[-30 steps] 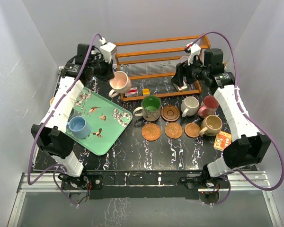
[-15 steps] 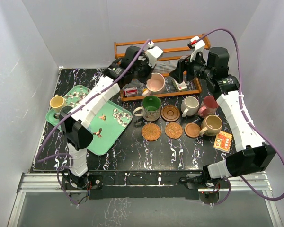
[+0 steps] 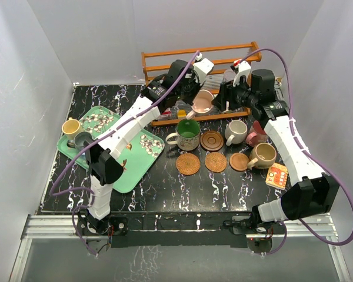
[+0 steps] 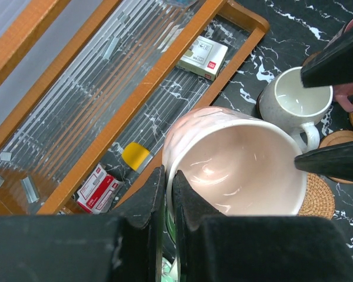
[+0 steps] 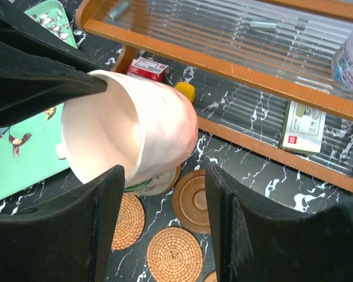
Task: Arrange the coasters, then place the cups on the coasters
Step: Place the cup on the coaster.
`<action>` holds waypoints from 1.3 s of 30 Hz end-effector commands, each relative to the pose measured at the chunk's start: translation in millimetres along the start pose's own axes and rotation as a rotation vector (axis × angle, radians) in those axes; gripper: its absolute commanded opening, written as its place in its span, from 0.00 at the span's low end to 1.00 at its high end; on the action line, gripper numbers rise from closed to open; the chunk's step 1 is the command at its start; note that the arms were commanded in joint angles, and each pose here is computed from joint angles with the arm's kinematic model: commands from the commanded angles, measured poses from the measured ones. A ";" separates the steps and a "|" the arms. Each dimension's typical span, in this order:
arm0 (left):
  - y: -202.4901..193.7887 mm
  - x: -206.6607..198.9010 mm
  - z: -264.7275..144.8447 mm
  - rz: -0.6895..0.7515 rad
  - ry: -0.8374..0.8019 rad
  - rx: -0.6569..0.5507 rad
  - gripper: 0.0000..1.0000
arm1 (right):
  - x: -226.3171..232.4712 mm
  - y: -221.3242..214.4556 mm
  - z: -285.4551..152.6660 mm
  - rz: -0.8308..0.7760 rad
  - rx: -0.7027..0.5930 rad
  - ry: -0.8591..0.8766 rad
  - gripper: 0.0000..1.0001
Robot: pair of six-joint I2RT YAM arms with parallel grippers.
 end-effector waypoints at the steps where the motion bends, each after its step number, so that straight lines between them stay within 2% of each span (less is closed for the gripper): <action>1: 46.6 1.9 -25.3 -0.028 0.047 -0.175 0.00 | 2.6 12.9 -1.0 -0.010 -0.075 -0.027 0.54; 7: 44.0 -5.2 -20.8 -0.030 0.032 -0.163 0.00 | 3.8 8.4 7.4 0.012 -0.058 -0.010 0.51; 18: 49.7 -12.0 -14.8 -0.041 0.031 -0.174 0.00 | -13.6 -4.2 21.2 0.038 -0.029 -0.187 0.32; 30: 62.6 -28.4 -13.6 -0.097 -0.058 -0.217 0.00 | -40.4 -13.1 24.9 0.044 -0.016 -0.427 0.01; 36: 67.1 -37.9 -16.6 -0.130 -0.145 -0.237 0.00 | -42.9 -12.8 22.6 0.022 -0.022 -0.446 0.00; 39: 65.4 -39.1 -16.3 -0.130 -0.152 -0.231 0.04 | -41.3 -11.4 18.8 0.008 -0.038 -0.442 0.00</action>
Point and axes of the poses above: each gripper's point midway between its finger pads, its own z axis out along the fingers, its own x axis along the line the jaws close on, y = z × x, the point moved 7 cm from there along -z, back along the fingers, and after that the axes turned 5 degrees about z, right-handed, at the moved point
